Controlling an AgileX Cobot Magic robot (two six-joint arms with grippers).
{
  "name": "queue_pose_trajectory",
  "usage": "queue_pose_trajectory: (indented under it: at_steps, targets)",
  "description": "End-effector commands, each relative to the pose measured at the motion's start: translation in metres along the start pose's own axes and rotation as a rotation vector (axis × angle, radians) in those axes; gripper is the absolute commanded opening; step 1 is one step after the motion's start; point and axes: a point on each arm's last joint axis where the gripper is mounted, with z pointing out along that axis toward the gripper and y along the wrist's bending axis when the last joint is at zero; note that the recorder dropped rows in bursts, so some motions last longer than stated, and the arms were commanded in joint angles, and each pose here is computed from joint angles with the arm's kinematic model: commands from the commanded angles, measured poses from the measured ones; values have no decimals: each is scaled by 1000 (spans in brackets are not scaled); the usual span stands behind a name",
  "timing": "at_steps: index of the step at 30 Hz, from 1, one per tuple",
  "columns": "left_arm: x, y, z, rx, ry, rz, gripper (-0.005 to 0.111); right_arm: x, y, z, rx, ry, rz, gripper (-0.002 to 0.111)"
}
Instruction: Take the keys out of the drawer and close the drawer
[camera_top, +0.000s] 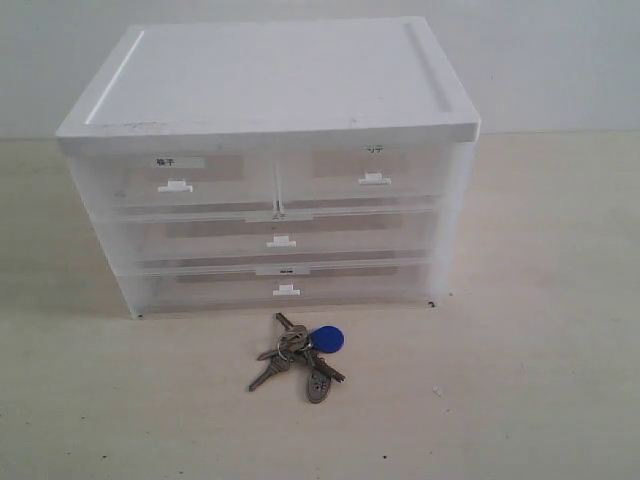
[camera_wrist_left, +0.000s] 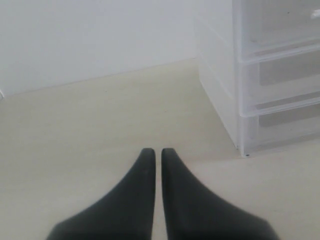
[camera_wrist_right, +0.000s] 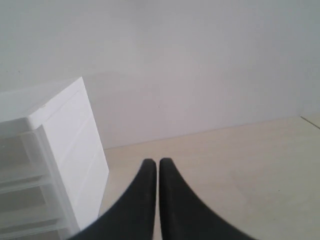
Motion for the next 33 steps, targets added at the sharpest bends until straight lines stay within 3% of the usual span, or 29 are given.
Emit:
queue_pose_trajectory:
  at_steps: [1,18,33]
  targets:
    - [1,0,0,-5,1,-8,4,2,0,0,-1,8,-40,0]
    - [1,0,0,-5,1,-8,4,7,-1,-1,7,65,-107,0]
    - [1,0,0,-5,1,-8,4,11,-4,-1,35,101,-84,0]
